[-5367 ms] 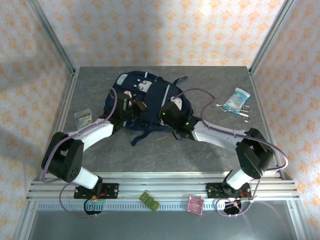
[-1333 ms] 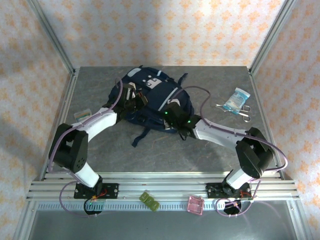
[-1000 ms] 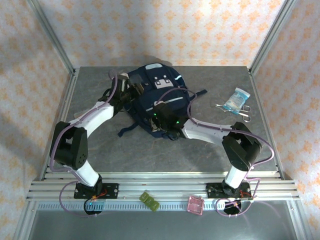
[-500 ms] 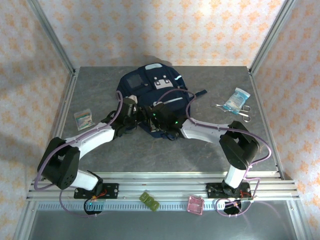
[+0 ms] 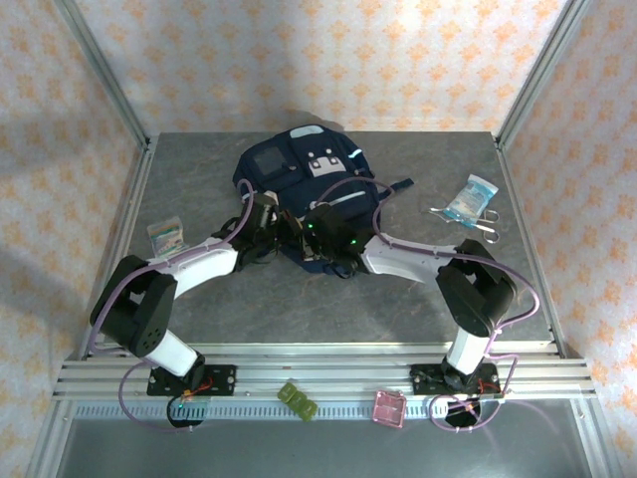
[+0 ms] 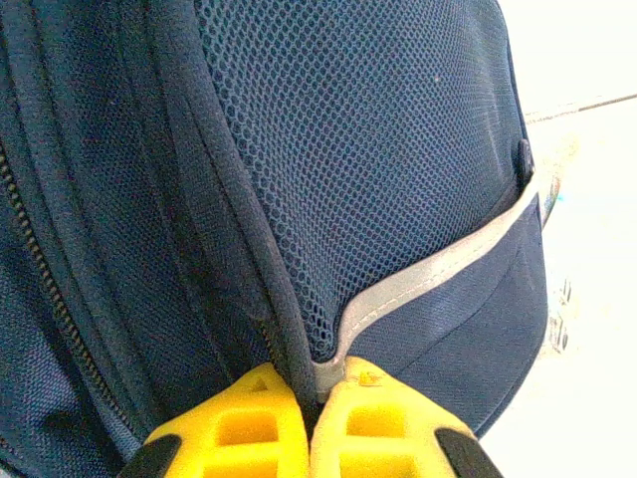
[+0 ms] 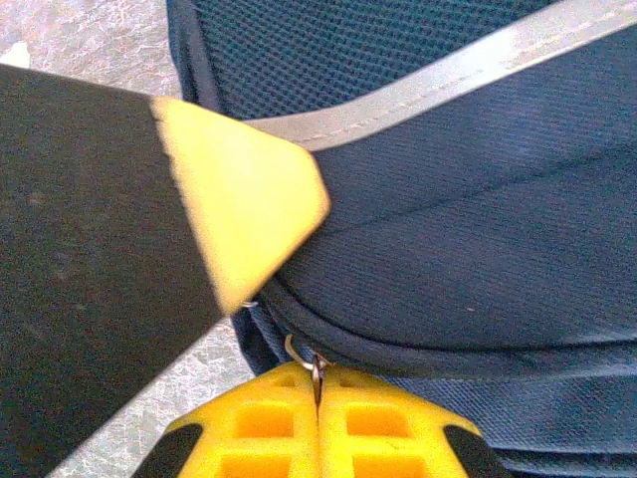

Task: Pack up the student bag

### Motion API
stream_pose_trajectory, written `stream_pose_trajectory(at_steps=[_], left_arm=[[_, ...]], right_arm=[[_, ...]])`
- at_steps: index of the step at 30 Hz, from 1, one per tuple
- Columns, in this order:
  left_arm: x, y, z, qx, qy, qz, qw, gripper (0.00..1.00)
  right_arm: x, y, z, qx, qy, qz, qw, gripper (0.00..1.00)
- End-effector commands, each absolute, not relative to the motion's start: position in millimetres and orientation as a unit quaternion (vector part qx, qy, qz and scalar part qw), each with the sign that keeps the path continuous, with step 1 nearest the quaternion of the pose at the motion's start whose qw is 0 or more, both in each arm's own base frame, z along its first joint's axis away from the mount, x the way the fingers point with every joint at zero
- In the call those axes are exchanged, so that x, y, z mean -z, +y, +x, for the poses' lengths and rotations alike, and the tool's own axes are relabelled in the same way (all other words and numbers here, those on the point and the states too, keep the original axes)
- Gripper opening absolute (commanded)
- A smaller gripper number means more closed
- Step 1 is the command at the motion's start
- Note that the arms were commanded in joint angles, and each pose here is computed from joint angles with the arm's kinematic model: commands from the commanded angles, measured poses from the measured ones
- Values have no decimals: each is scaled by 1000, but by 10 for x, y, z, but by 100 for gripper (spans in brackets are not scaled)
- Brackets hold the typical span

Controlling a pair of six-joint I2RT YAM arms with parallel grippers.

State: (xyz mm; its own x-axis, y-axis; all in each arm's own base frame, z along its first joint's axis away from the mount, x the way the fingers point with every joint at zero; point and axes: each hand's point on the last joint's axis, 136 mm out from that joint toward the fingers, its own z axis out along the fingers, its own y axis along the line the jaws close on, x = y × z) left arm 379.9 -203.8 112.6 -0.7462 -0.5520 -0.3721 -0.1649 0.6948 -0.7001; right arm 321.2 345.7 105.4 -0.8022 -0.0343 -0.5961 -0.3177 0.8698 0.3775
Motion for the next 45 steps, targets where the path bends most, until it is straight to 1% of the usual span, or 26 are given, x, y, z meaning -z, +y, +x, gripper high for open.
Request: stream_pose_trajectory(at_steps=[1,6,11,14,18,21,27,31,32,34,35,37,41,45], left_arm=[[-1143,-1851,3907,321,865,-219,317,0],[-1193,-1666,3899,311,864,-225,326,0],[-1231,-1529,3905,304,862,-231,335,0],[-1263,-1472,3938,301,860,-233,340,0],[-1325,-1390,4029,288,860,-232,352,0],[-1378,-1264,4144,275,858,-238,363,0],[-1618,-929,4476,259,842,-259,396,0],[-1848,-817,4683,272,827,-267,414,0],[-1910,-818,4711,274,825,-266,416,5],[-1987,-838,4708,281,824,-263,416,26],[-2005,-859,4671,287,823,-262,413,34],[-1978,-897,4551,293,826,-260,405,43],[-1775,-1045,4190,298,839,-256,377,49],[-1471,-1336,3819,319,849,-262,330,53]], right_arm=[[-1129,3138,3271,-219,923,-63,310,0],[-991,2567,3364,-166,934,-25,315,0],[-953,2008,3575,-117,934,27,336,0],[-962,1871,3643,-95,932,38,347,0],[-979,1948,3586,-111,934,30,338,0],[-1042,2136,3442,-132,933,2,335,0],[-1190,2818,3125,-210,923,-55,316,0],[-1283,3338,3128,-277,908,-63,306,0],[-1286,3446,3160,-294,905,-60,301,0],[-1270,3612,3216,-313,902,-60,291,0],[-1253,3664,3248,-316,902,-59,288,0],[-1246,3734,3273,-322,901,-61,284,0],[-1227,3756,3284,-322,901,-66,284,0],[-1216,3755,3284,-320,901,-67,284,0]])
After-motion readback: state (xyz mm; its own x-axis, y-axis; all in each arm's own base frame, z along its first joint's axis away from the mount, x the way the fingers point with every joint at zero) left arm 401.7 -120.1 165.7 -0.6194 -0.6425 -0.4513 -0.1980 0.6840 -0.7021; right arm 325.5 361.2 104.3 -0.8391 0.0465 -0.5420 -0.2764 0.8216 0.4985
